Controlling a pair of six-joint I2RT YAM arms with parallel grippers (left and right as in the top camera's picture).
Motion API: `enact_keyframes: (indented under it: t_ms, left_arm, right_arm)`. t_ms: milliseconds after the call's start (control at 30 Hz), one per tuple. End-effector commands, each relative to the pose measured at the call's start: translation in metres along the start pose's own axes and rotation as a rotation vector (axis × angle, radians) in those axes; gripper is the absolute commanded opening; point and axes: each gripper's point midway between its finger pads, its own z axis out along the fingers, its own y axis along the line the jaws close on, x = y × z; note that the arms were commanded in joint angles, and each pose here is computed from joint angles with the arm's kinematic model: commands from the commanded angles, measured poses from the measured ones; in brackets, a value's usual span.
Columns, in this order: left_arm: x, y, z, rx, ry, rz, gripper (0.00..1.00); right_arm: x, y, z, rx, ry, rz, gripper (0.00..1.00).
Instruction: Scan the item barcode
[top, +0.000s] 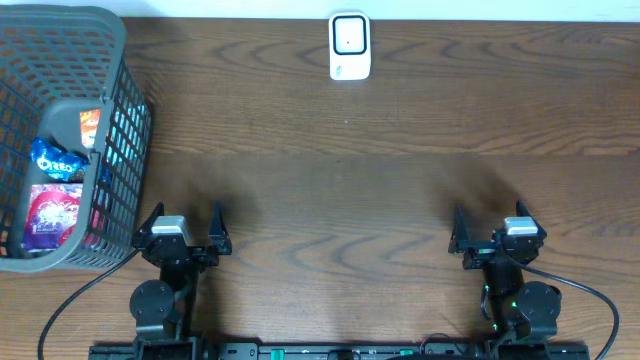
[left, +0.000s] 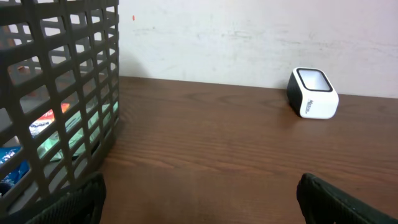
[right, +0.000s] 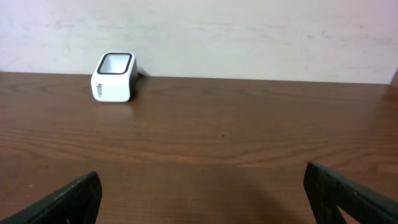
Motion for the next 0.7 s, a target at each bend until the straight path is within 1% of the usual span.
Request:
enact_keyframes:
  t_ms: [0,200,267,400,467,567,667]
  left_arm:
    - [0.016,-0.003,0.0,0.022,0.055,0.017,0.98]
    - [0.015,-0.007,0.0,0.044,0.053,0.003,0.98]
    - [0.014,-0.023,-0.001,0.137,0.056,-0.069,0.98]
    - [0.013,-0.066,-0.013,0.385,0.11,-0.28,0.98]
    - [0.013,-0.066,-0.013,0.385,0.111,-0.29,0.98]
    - [0.003,-0.069,-0.013,0.404,0.078,-0.304,0.98]
    - [-0.02,-0.083,-0.021,0.509,-0.004,-0.28,0.98]
  right_arm:
    - [0.002,-0.003,0.0,0.015,0.004,0.008,0.99]
    - [0.002,-0.003,0.0,0.015,0.004,0.008,0.99]
    - [0.002,-0.003,0.0,0.015,0.004,0.008,0.99]
    - [0.002,-0.003,0.0,0.015,0.004,0.008,0.99]
    - [0.002,-0.003,0.0,0.015,0.004,0.008,0.99]
    - [0.002,-0.003,0.0,0.015,0.004,0.008,0.99]
    - [0.002,-0.003,0.0,0.015,0.004,0.008,0.99]
